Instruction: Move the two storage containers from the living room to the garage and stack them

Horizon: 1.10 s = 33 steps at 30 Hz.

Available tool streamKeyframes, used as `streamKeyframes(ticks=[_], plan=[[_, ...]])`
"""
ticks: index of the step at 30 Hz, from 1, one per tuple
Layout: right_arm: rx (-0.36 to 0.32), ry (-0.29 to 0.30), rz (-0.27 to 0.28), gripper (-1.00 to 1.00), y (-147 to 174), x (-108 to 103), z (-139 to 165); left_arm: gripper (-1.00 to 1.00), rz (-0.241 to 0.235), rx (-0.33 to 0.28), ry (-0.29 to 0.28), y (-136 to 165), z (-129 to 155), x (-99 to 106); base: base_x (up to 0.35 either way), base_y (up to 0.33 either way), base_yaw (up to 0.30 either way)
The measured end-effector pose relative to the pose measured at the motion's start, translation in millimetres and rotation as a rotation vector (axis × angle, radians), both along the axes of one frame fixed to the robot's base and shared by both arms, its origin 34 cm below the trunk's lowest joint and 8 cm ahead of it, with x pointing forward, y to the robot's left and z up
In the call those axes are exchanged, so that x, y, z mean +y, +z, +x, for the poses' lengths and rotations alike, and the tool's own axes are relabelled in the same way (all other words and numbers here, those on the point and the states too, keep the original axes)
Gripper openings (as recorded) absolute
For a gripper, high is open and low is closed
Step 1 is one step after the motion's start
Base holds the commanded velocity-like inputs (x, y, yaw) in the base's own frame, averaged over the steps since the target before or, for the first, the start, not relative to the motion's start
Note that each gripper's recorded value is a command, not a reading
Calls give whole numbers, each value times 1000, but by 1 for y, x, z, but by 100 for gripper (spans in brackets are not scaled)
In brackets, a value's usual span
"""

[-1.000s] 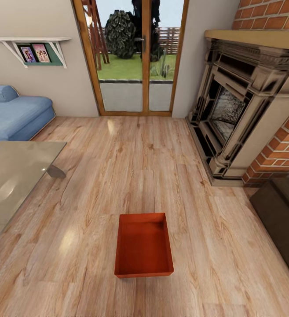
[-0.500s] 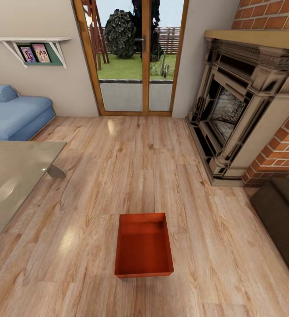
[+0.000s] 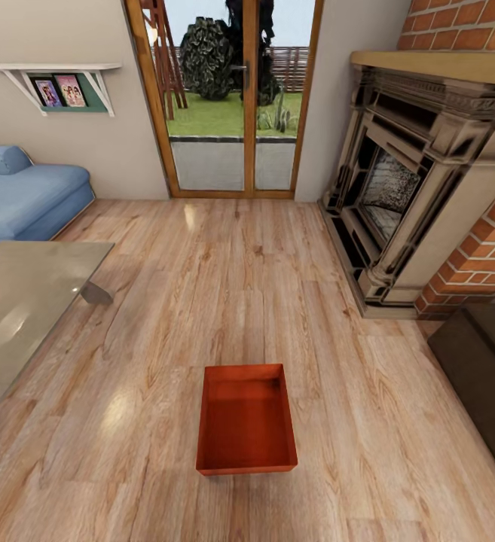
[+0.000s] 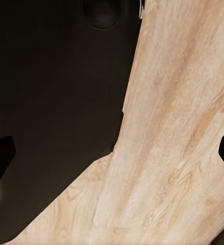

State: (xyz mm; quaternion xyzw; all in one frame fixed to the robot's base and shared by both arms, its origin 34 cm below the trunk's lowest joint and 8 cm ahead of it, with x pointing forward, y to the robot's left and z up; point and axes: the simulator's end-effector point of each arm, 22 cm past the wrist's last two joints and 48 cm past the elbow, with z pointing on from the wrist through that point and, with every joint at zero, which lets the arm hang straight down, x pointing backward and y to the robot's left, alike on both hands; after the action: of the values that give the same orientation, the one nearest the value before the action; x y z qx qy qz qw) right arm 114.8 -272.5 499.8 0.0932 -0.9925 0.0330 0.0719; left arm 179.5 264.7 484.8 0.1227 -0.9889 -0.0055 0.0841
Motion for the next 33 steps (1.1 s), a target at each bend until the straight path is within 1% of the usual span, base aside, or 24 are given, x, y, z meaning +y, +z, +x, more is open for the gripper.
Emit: streamKeyframes(ticks=[1, 2, 3, 4, 6, 7, 8, 10, 11, 12, 14, 15, 16, 20, 21, 22, 24, 25, 26, 27, 29, 30, 31, 33], plan=[[-8, -6, 10, 100, -2, 8, 6, 100, 4, -6, 4, 0, 3, 2, 0, 0, 0], [-15, -9, 11, 100, -3, 10, 11, 100, 4, -7, 3, 0, 3, 2, 0, 0, 0], [-42, -15, 17, 100, -7, 14, 29, 100, 5, -14, 2, -1, 7, 3, 0, 0, 0], [-54, -19, 19, 100, -8, 16, 38, 100, 5, -21, 2, -1, 10, 3, 0, 0, 0], [-86, -27, 25, 100, -12, 21, 64, 100, 6, -56, 0, -3, 27, 4, 0, 0, 0], [-108, -29, 30, 100, -13, 25, 80, 100, 7, -86, -1, -5, 43, 5, 0, 0, 0], [-147, -34, 38, 100, -14, 30, 104, 100, 8, -136, -3, -6, 68, 6, 0, 0, 0], [-194, -41, 50, 100, -13, 36, 130, 100, 18, -210, -10, -5, 104, 14, 0, 0, 0], [-214, -47, 65, 100, -12, 47, 142, 100, 25, -259, -14, -2, 128, 20, 0, 0, 0], [-222, -49, 71, 100, -12, 52, 147, 100, 27, -276, -15, -1, 136, 21, 0, 0, 0], [-275, -54, 90, 100, -12, 66, 190, 100, 29, -322, -20, 3, 163, 24, 0, 0, 0], [-290, -56, 93, 100, -12, 69, 202, 100, 28, -328, -21, 4, 168, 25, 0, 0, 0], [-318, -57, 102, 100, -11, 76, 226, 100, 27, -333, -22, 5, 176, 26, 0, 0, 0], [-383, -65, 114, 100, -5, 91, 282, 100, 23, -320, -26, 8, 187, 30, 0, 0, 0], [-410, -69, 103, 100, -1, 93, 307, 100, 20, -317, -27, 10, 193, 31, 0, 0, 0], [-425, -70, 84, 100, 3, 92, 332, 100, 18, -328, -29, 12, 204, 31, 0, 0, 0], [-441, -70, 64, 100, 10, 96, 362, 100, 22, -358, -33, 20, 235, 33, 0, 0, 0], [-481, -79, 47, 100, 19, 95, 396, 100, 56, -337, -34, 26, 261, 40, 0, 0, 0], [-507, -89, 40, 100, 25, 93, 417, 100, 74, -337, -33, 31, 281, 44, 0, 0, 0], [-517, -96, 38, 100, 28, 92, 425, 100, 83, -333, -32, 33, 286, 46, 0, 0, 0], [-562, -125, 34, 100, 40, 88, 459, 100, 102, -334, -31, 39, 310, 49, 0, 0, 0], [-643, -207, 47, 100, 57, 86, 500, 100, 108, -332, -27, 43, 326, 48, 0, 0, 0], [-674, -235, 56, 100, 64, 86, 514, 100, 108, -338, -26, 44, 332, 48, 0, 0, 0], [-701, -267, 63, 100, 69, 85, 524, 100, 104, -372, -23, 51, 357, 43, 0, 0, 0]])
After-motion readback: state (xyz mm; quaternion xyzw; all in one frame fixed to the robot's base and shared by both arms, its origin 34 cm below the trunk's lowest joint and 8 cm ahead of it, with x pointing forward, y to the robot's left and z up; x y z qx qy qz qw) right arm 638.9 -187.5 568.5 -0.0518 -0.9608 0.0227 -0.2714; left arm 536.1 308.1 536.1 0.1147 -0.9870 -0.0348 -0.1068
